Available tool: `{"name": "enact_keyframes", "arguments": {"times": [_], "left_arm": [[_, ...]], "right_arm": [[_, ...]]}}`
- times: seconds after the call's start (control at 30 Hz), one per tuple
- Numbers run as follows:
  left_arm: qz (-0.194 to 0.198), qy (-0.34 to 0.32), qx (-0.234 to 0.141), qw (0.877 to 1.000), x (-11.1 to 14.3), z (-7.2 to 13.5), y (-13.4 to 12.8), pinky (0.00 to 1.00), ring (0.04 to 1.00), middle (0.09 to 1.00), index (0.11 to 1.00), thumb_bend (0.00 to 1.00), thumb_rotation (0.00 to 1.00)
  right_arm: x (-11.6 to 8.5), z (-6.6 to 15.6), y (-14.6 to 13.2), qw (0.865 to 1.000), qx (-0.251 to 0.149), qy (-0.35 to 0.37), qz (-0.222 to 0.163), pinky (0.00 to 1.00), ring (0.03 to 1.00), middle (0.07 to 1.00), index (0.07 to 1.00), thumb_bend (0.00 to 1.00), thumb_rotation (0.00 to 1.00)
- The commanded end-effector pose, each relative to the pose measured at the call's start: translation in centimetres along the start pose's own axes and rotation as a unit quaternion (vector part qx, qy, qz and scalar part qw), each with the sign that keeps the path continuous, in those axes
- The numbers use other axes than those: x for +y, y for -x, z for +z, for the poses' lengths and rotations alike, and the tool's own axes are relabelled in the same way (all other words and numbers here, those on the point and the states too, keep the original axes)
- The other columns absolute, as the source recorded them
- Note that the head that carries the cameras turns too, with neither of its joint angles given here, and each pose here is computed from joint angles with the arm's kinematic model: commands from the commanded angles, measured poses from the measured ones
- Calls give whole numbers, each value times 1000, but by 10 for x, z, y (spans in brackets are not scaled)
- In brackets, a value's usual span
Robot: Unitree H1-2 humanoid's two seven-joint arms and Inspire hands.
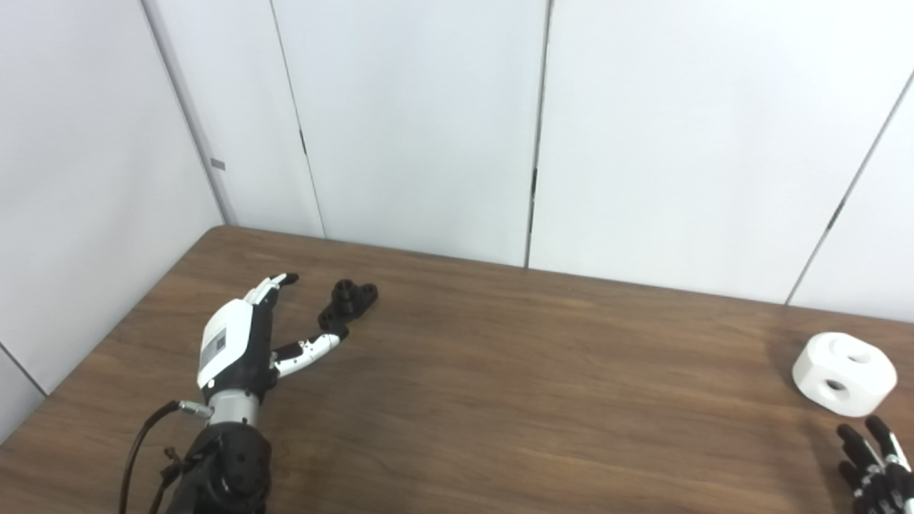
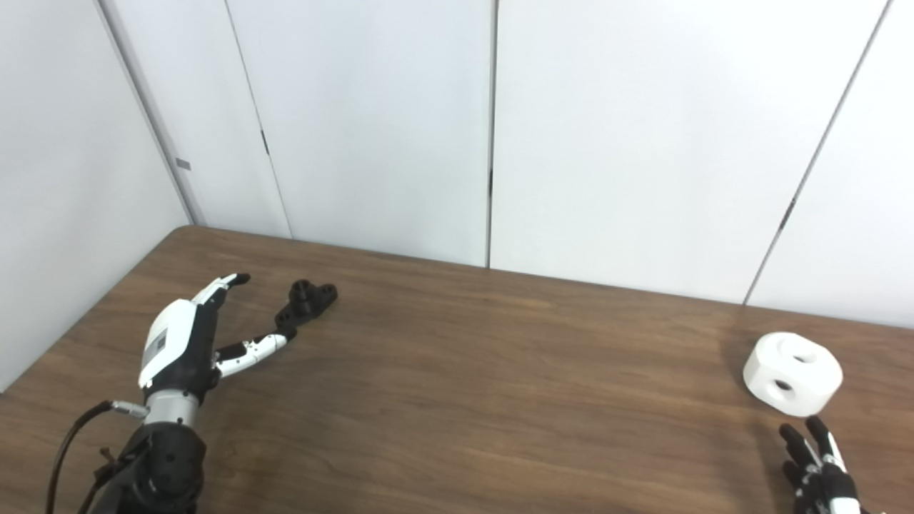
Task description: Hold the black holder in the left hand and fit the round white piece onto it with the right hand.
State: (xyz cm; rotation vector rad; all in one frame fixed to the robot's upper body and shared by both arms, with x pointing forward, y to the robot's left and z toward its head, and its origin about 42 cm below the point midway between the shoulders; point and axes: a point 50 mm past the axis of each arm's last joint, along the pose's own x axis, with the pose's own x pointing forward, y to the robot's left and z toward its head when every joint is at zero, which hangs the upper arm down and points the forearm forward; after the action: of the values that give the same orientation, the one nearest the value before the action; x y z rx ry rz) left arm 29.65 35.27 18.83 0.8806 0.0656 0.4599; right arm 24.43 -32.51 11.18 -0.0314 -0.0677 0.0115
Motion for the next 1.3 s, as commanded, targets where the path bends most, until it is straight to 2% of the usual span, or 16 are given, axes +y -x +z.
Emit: {"name": "enact_keyframes", "arguments": {"times": [0.0, 0.3, 0.43, 0.57, 0.8, 0.9, 1.27], "left_arm": [[30, -2, -12, 999, 14, 9, -16, 783, 920, 914, 849, 822, 415], [15, -22, 8, 1000, 1, -1, -44, 756, 885, 891, 814, 857, 401], [6, -37, 10, 999, -7, -6, -57, 908, 916, 895, 795, 871, 417], [4, -46, 12, 999, -15, -9, -68, 970, 927, 896, 771, 888, 424], [-4, -51, 17, 999, -23, -11, -83, 983, 947, 905, 760, 889, 420], [-4, -58, 9, 998, -25, -8, -87, 990, 948, 901, 750, 876, 389], [-2, -56, -11, 998, -34, -2, -96, 984, 940, 893, 733, 876, 370]], "right_arm": [[7, -18, 14, 999, 31, -21, 3, 1000, 1000, 951, 1000, 573, 1000], [11, -15, 15, 999, 32, -18, 3, 1000, 1000, 949, 1000, 584, 1000], [13, -14, 15, 999, 29, -23, 3, 1000, 997, 945, 1000, 574, 1000], [14, -13, 16, 999, 29, -30, 2, 1000, 992, 940, 1000, 576, 1000], [17, -11, 18, 999, 27, -34, -1, 998, 978, 938, 999, 563, 1000], [18, -10, 20, 999, 28, -29, 0, 1000, 977, 937, 998, 569, 1000], [20, -9, 21, 999, 28, -19, -2, 1000, 972, 930, 986, 570, 1000]]}}
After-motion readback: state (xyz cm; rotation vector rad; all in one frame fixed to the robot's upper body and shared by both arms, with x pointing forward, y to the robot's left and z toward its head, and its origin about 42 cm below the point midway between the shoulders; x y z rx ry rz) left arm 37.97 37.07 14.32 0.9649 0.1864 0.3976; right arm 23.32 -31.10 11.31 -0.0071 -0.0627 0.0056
